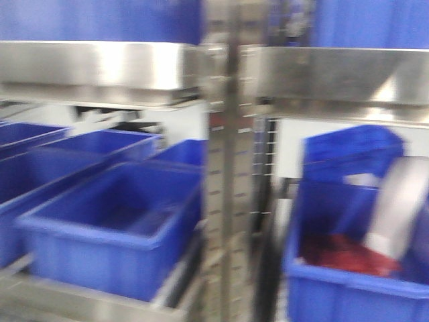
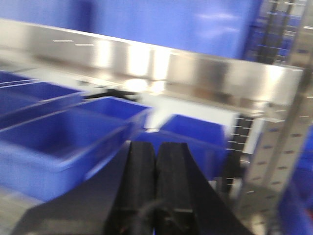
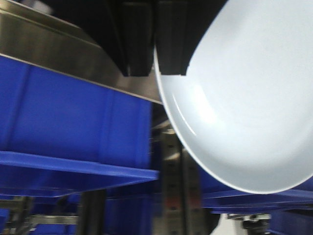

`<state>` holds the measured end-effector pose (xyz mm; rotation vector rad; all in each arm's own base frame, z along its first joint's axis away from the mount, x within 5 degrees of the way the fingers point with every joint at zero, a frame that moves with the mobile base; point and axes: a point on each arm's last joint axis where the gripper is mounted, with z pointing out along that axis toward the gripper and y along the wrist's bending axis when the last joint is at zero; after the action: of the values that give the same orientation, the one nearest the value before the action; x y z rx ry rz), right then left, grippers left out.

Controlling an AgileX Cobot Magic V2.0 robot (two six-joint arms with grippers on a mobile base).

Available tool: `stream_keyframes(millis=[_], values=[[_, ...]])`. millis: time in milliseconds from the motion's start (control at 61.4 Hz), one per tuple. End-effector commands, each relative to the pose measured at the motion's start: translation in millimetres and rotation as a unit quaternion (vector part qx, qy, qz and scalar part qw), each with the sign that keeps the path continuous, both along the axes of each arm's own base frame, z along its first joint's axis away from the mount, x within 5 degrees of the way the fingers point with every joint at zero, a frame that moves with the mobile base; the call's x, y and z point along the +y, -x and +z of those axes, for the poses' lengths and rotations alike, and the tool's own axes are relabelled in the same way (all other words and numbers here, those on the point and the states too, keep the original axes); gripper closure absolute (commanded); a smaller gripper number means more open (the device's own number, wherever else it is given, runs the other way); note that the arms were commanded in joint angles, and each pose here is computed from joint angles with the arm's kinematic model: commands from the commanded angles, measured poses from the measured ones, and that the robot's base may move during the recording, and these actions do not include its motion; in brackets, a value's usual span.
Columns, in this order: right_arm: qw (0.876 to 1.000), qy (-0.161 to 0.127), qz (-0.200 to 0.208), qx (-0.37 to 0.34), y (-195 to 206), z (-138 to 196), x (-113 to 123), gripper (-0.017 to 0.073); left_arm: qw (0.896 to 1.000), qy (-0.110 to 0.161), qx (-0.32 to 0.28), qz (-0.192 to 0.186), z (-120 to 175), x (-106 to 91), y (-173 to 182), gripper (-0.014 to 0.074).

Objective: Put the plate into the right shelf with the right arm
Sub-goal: 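Move the held plate into the blue bin on the shelf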

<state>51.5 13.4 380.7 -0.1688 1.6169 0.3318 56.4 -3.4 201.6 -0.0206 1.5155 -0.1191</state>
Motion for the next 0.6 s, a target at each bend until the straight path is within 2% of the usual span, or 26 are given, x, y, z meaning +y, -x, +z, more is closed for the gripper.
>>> stream_keyframes(millis=[0, 586], values=[[0.998, -0.011, 0.006, -0.059, 1.1, 18.2, 0.7, 0.0505, 0.999, 0.006, -0.046, 0.0, 6.2, 0.1, 1.3, 0.064], [0.998, -0.011, 0.006, -0.059, 1.1, 18.2, 0.7, 0.0505, 0.999, 0.006, -0.046, 0.0, 6.2, 0.1, 1.3, 0.064]])
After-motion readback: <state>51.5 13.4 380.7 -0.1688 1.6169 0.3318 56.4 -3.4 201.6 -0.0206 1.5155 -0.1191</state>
